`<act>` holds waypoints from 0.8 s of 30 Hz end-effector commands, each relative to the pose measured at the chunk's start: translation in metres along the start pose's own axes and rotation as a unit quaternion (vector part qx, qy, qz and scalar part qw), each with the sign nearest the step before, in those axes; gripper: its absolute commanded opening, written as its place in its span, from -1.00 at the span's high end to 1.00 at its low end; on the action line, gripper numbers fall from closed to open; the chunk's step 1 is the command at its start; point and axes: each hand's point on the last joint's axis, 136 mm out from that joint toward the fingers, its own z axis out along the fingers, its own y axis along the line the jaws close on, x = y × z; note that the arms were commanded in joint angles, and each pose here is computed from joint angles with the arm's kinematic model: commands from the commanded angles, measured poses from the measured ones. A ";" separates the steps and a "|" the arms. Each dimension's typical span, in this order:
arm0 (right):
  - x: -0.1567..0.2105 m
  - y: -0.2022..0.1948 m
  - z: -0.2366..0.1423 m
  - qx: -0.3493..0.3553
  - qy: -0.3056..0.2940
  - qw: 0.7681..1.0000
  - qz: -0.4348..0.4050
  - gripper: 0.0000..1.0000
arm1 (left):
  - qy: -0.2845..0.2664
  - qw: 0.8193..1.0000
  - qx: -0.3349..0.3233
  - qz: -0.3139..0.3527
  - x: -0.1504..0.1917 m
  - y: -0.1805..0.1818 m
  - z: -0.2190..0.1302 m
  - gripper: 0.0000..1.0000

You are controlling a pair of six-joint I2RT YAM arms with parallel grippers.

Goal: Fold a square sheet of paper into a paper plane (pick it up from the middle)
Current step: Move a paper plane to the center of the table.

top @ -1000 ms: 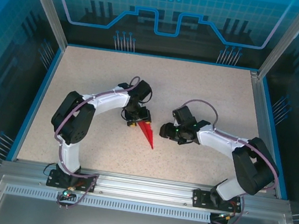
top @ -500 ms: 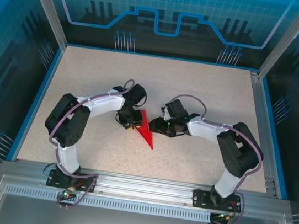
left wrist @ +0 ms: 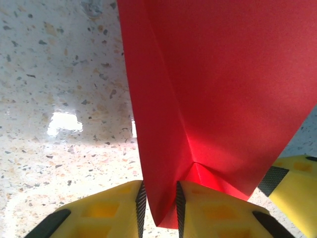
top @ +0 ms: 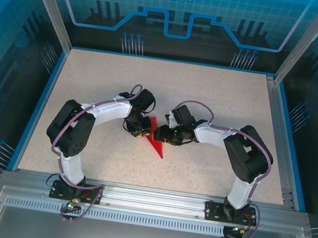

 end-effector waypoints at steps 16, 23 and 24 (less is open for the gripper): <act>0.002 0.031 0.003 -0.023 0.006 0.998 -0.059 -0.10 | 0.015 1.000 0.013 -0.010 0.004 -0.003 0.001 0.52; 0.005 0.021 0.007 0.001 0.013 0.998 -0.060 0.09 | 0.015 1.000 0.012 -0.010 0.005 -0.002 0.002 0.52; 0.005 0.017 0.009 0.010 0.014 0.998 -0.060 0.16 | 0.014 1.000 0.012 -0.010 0.004 -0.001 0.002 0.52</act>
